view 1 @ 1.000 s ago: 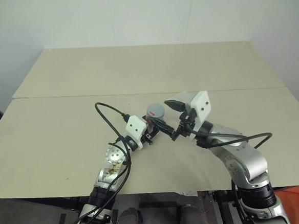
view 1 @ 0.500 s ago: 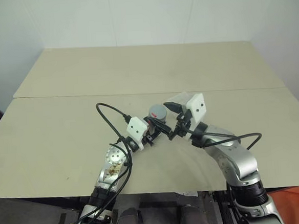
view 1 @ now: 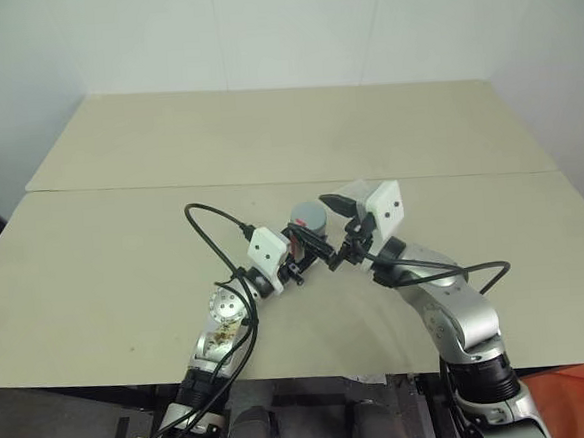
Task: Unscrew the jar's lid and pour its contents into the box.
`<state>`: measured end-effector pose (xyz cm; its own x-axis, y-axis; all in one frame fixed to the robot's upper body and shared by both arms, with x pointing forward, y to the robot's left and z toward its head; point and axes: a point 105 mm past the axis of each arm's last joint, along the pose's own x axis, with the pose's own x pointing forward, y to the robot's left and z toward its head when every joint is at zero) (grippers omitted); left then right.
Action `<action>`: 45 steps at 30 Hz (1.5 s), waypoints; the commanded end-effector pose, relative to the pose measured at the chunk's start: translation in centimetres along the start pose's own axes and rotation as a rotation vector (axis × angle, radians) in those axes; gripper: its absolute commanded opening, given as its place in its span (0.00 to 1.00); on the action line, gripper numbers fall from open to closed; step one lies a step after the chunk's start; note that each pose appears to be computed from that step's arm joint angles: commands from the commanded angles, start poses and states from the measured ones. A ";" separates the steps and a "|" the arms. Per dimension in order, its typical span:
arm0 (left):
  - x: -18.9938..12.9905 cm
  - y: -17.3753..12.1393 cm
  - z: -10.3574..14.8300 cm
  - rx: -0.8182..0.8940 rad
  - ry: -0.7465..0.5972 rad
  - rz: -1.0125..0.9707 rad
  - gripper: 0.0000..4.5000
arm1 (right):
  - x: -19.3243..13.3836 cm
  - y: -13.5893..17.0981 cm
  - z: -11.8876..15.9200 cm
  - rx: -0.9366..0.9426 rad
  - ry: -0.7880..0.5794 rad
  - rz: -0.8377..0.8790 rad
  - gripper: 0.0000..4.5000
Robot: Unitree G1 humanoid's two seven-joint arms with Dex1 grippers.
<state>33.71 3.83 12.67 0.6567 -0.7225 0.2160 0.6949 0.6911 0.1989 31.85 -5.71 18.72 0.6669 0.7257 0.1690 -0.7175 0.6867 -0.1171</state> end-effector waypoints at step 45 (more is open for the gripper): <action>-2.3 -5.8 4.3 -0.013 -0.105 -0.475 0.44 | -4.4 1.5 2.7 -0.058 0.038 0.899 0.63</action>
<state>27.77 2.46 13.59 0.3011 -0.9390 0.1663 0.9115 0.3346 0.2390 28.08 -8.44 19.92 -0.0424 0.9982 -0.0426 -0.9785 -0.0501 -0.1999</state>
